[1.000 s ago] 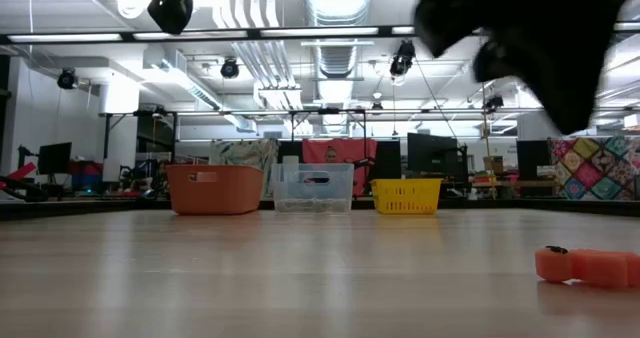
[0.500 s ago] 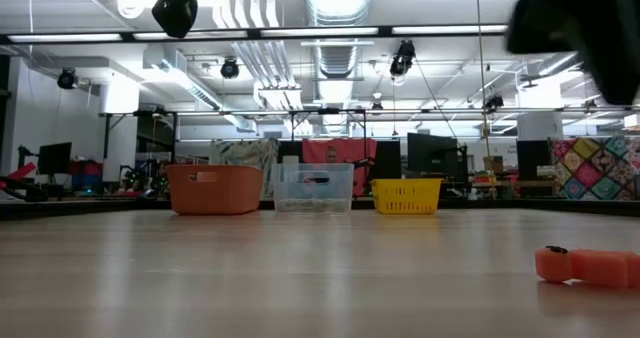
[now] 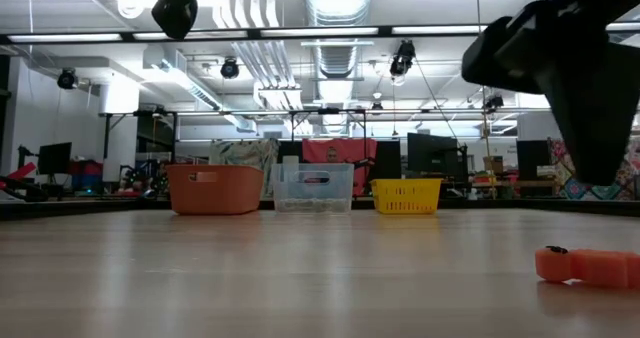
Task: Sort Halloween decoration
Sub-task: Put the orange skeleton toy into the yellow bin
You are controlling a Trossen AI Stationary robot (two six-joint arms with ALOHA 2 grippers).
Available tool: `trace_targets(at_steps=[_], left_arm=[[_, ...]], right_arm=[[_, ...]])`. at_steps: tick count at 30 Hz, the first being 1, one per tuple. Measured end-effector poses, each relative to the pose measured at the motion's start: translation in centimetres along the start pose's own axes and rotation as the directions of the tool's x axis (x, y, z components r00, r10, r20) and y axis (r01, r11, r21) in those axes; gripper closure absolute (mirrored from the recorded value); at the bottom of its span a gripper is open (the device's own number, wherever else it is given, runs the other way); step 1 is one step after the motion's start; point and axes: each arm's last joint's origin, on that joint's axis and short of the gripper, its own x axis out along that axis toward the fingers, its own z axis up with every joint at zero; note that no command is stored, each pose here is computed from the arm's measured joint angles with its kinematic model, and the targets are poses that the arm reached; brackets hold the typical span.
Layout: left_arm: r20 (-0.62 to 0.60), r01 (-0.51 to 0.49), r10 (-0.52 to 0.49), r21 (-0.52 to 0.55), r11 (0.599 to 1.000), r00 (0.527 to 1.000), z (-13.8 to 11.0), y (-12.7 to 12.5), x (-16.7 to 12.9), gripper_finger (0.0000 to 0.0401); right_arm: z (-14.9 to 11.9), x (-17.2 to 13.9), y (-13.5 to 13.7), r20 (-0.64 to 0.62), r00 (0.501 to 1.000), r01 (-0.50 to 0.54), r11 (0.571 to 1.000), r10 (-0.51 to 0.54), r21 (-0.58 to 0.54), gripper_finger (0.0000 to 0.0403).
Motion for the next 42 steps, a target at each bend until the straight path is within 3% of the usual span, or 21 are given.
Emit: trace_targets(at_steps=[16,24,29,38,42], left_arm=[[-0.002,0.000,0.000,0.001,1.000,1.000,0.0,0.0,0.0,0.0307],[0.001,0.001,-0.001,0.000,1.000,1.000,0.0,0.0,0.0,0.0307],[0.003,0.001,-0.001,-0.001,1.000,1.000,0.0,0.0,0.0,0.0307],[0.003,0.001,-0.001,-0.001,1.000,1.000,0.0,0.0,0.0,0.0307],[0.003,0.001,-0.001,-0.001,1.000,1.000,0.0,0.0,0.0,0.0307]], right_arm=[[-0.8,3.3,-1.5,0.059,0.997,-0.041,0.999,0.040,0.019,0.0238],[-0.8,4.8,-2.8,0.150,0.985,-0.084,0.996,0.089,-0.038,0.0245],[-0.5,4.9,-3.3,0.164,0.982,-0.082,0.994,0.093,-0.068,0.0277],[-0.2,4.2,-3.5,0.189,0.978,-0.070,0.990,0.092,-0.120,0.0380],[-0.1,3.2,-3.8,0.203,0.975,-0.062,0.991,0.085,-0.119,0.0385]])
